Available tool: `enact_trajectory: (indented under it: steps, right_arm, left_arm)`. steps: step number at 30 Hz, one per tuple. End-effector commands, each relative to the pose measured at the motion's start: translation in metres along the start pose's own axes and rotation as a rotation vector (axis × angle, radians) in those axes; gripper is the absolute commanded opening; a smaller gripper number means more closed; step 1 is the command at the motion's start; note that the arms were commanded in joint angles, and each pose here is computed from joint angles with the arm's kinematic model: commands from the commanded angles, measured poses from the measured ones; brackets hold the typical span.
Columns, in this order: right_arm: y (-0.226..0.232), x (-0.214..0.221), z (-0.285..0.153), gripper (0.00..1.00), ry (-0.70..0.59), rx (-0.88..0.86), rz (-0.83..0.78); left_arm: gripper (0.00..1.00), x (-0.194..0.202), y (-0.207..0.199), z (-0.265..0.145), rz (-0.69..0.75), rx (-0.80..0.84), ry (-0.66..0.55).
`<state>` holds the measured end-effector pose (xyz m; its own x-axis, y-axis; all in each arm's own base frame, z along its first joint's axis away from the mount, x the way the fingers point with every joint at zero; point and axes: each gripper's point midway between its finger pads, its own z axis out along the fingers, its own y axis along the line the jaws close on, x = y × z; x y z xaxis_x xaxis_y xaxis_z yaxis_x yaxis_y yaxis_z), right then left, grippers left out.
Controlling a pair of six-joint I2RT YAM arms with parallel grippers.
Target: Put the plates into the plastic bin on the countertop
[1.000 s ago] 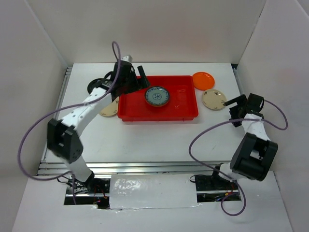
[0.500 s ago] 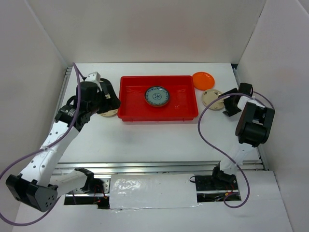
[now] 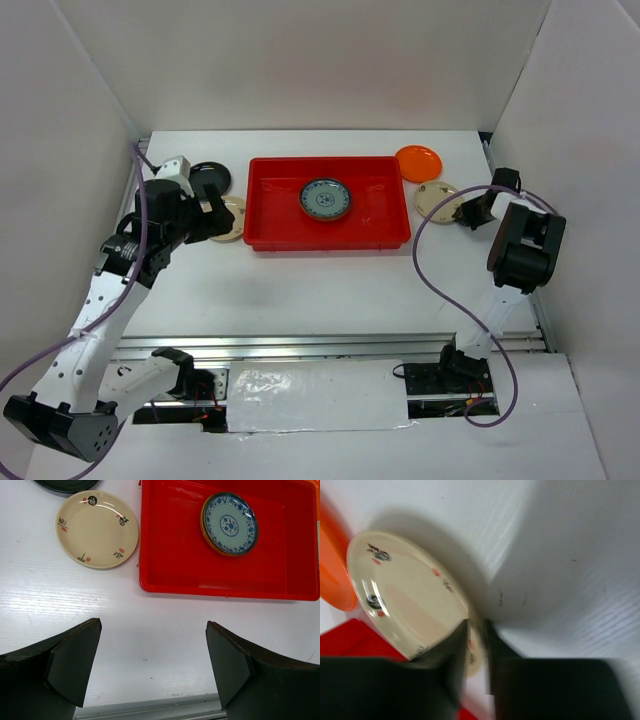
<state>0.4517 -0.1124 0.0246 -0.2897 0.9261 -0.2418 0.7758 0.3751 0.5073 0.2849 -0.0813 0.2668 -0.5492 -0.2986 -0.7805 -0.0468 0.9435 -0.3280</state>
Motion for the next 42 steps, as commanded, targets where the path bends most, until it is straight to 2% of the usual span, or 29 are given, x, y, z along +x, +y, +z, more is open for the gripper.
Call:
enact_trajectory:
  steps: [1,4,9,16,18,19,22,23,27,33,36,38,42]
  right_arm:
    - [-0.01,0.007,-0.002,0.12,0.008,0.038,-0.003]
    - [-0.01,0.009,-0.015,0.0,-0.011,0.016,-0.004]
    - [0.012,0.002,-0.07,0.0,-0.148,-0.066,-0.007]
    - [0.085,0.001,-0.161,0.0,-0.315,-0.23,-0.094]
    - [0.103,0.008,-0.176,0.0,-0.326,-0.277,-0.146]
    - [0.123,0.02,-0.188,0.0,-0.309,-0.325,-0.19]
    - [0.162,0.061,-0.193,0.0,-0.15,-0.427,-0.336]
    - [0.178,0.097,-0.194,0.0,-0.041,-0.492,-0.425]
    - [0.21,0.182,-0.176,0.0,0.188,-0.566,-0.585]
    - [0.221,0.255,-0.138,0.0,0.304,-0.559,-0.652]
    - [0.217,0.269,-0.118,0.0,0.31,-0.532,-0.654]
    - [0.214,0.274,-0.105,0.0,0.32,-0.508,-0.659]
    - [0.209,0.271,-0.093,0.0,0.304,-0.49,-0.646]
  left_arm:
    - [0.99,-0.008,-0.001,-0.006,0.023,0.018,-0.037]
    - [0.99,-0.009,0.001,-0.008,0.019,0.012,-0.048]
    - [0.99,-0.007,0.013,-0.01,-0.023,-0.051,-0.066]
    - [0.99,-0.014,0.03,-0.016,-0.131,-0.106,-0.132]
    - [0.99,-0.01,0.032,-0.014,-0.136,-0.104,-0.122]
    - [0.99,-0.008,0.034,-0.012,-0.144,-0.111,-0.114]
    - [0.99,-0.006,0.037,-0.005,-0.177,-0.113,-0.102]
    - [0.99,-0.006,0.037,-0.003,-0.193,-0.11,-0.103]
    - [0.99,-0.017,0.032,-0.006,-0.256,-0.067,-0.151]
    - [0.99,-0.029,0.048,-0.002,-0.299,-0.132,-0.191]
    - [0.99,-0.034,0.05,0.0,-0.327,-0.082,-0.253]
    - [0.99,-0.03,0.055,0.002,-0.342,-0.078,-0.252]
    - [0.99,-0.02,0.059,0.018,-0.328,-0.086,-0.185]
